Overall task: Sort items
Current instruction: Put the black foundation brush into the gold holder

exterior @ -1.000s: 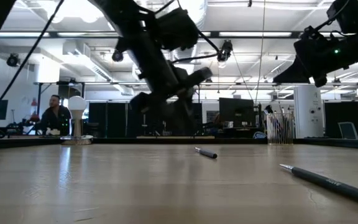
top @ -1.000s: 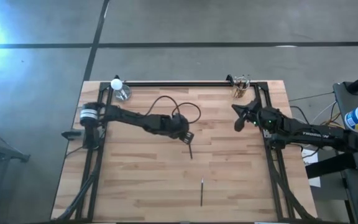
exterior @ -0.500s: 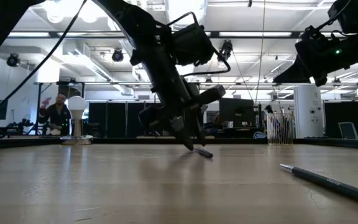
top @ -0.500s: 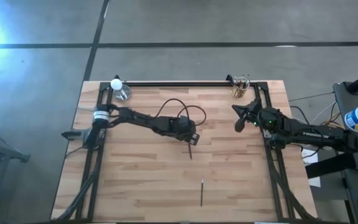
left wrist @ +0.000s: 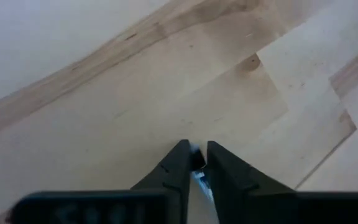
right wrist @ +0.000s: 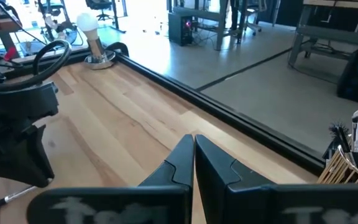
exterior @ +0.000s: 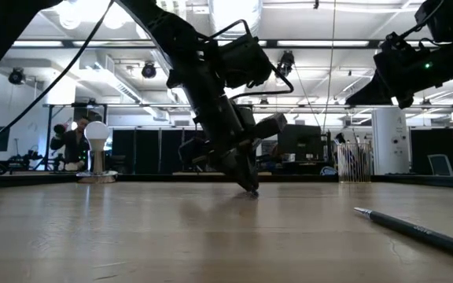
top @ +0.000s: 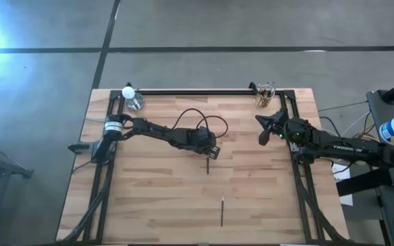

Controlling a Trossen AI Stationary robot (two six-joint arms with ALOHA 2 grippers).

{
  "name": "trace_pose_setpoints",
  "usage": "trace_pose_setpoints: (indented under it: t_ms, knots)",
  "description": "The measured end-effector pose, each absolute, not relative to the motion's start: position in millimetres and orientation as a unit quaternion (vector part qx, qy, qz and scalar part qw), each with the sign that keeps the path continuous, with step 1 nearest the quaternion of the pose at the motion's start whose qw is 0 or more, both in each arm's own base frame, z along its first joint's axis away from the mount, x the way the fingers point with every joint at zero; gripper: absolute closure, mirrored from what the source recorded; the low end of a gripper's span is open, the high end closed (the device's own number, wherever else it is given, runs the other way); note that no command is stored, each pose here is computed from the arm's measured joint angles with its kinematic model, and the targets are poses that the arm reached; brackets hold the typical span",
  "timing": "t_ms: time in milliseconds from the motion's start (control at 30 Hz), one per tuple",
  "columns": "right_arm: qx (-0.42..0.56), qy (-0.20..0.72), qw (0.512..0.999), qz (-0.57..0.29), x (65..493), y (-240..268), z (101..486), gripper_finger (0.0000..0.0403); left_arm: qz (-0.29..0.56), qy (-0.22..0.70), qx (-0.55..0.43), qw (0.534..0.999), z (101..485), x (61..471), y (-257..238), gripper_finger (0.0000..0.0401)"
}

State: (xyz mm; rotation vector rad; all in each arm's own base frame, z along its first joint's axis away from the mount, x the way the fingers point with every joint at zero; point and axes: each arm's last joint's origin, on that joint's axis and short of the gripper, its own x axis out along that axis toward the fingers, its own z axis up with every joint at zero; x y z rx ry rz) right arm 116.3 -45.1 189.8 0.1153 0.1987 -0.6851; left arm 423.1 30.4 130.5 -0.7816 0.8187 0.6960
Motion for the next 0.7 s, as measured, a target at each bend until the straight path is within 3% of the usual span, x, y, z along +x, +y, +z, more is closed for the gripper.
trace_pose_setpoints:
  t_ms: [167, 400, 700]
  knots:
    - [0.055, 0.097, 0.936, -0.335, 116.4, -45.1, 190.0, 0.0392, 0.329, 0.373, -0.322, 0.806, 134.2, 423.4, 27.4, 0.0395]
    - [0.054, 0.100, 0.935, -0.335, 116.4, -45.1, 189.4, 0.0392, 0.316, 0.371, -0.260, 0.834, 158.0, 416.5, 27.5, 0.0400]
    - [0.054, 0.100, 0.935, -0.335, 116.4, -45.1, 189.5, 0.0392, 0.283, 0.269, -0.256, 0.884, 194.8, 376.6, 25.8, 0.0401]
